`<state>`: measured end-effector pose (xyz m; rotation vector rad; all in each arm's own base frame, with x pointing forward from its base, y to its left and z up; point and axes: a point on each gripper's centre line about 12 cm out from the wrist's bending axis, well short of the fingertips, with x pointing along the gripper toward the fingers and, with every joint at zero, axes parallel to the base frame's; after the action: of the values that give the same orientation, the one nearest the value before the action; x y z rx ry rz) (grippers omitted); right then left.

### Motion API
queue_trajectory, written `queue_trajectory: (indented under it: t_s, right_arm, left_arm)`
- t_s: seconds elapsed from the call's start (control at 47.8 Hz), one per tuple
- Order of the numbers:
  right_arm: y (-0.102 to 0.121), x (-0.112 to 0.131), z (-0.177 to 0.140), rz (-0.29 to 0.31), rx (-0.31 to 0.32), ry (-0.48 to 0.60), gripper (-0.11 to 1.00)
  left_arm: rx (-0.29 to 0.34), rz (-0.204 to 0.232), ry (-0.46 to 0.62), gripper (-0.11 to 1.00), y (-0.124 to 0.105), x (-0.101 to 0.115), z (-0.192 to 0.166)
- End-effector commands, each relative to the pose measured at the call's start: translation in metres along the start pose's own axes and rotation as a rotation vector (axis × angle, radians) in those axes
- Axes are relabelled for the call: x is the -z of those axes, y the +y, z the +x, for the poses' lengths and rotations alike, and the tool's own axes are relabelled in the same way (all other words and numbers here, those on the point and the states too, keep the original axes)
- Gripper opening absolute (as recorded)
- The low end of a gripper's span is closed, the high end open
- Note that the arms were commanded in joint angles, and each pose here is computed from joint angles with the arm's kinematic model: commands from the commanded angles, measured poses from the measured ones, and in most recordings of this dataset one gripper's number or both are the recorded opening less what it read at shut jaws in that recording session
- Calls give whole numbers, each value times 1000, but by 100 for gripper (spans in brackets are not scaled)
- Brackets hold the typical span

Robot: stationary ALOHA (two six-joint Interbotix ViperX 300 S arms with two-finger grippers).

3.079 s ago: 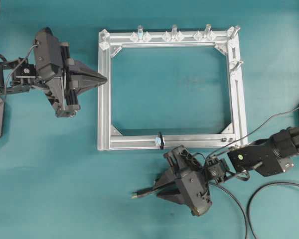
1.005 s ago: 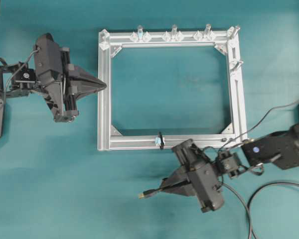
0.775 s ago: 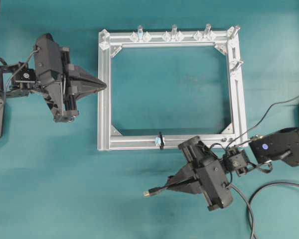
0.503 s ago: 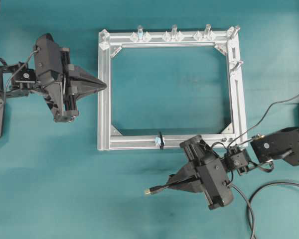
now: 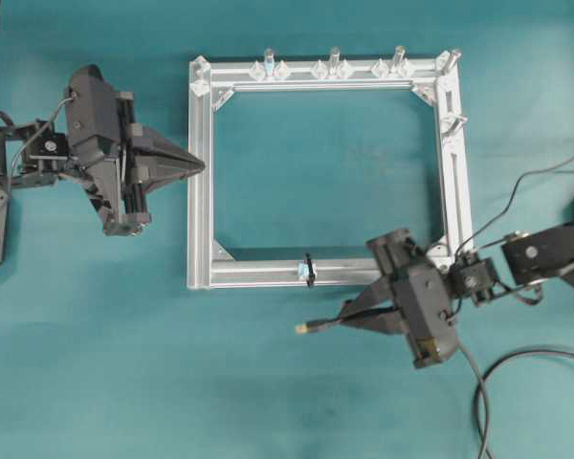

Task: Insert the wire through the string loop located in the center.
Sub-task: 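Lift the cable and swing the right gripper toward the frame's bottom rail, then push the USB plug leftward through the black zip-tie loop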

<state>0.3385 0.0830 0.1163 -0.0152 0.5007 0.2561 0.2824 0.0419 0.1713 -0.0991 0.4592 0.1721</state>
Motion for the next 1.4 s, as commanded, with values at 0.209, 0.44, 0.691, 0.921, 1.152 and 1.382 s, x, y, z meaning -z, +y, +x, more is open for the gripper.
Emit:
queue_trajectory:
  t_s: [0.209, 0.44, 0.691, 0.921, 1.152, 1.382]
  right_arm:
    - [-20, -3, -36, 30, 62, -33, 7]
    - [-33, 2, -55, 53, 107, -16, 7]
    - [-39, 2, -60, 63, 128, -7, 7]
    - [-40, 1, -60, 63, 129, -10, 7]
    - [-39, 1, -59, 63, 128, -10, 7]
    - [-40, -3, -58, 62, 128, -19, 7]
  left_arm:
    - [6, -6, -23, 0, -2, -6, -1]
    - [6, -5, -21, 0, -2, -5, -1]
    - [6, -5, -23, 0, -2, -6, -1]
    - [10, -3, -21, 0, -3, -5, -1]
    - [17, 1, -22, 0, -5, -6, -2]
    - [21, 1, -25, 0, -7, -6, -2]
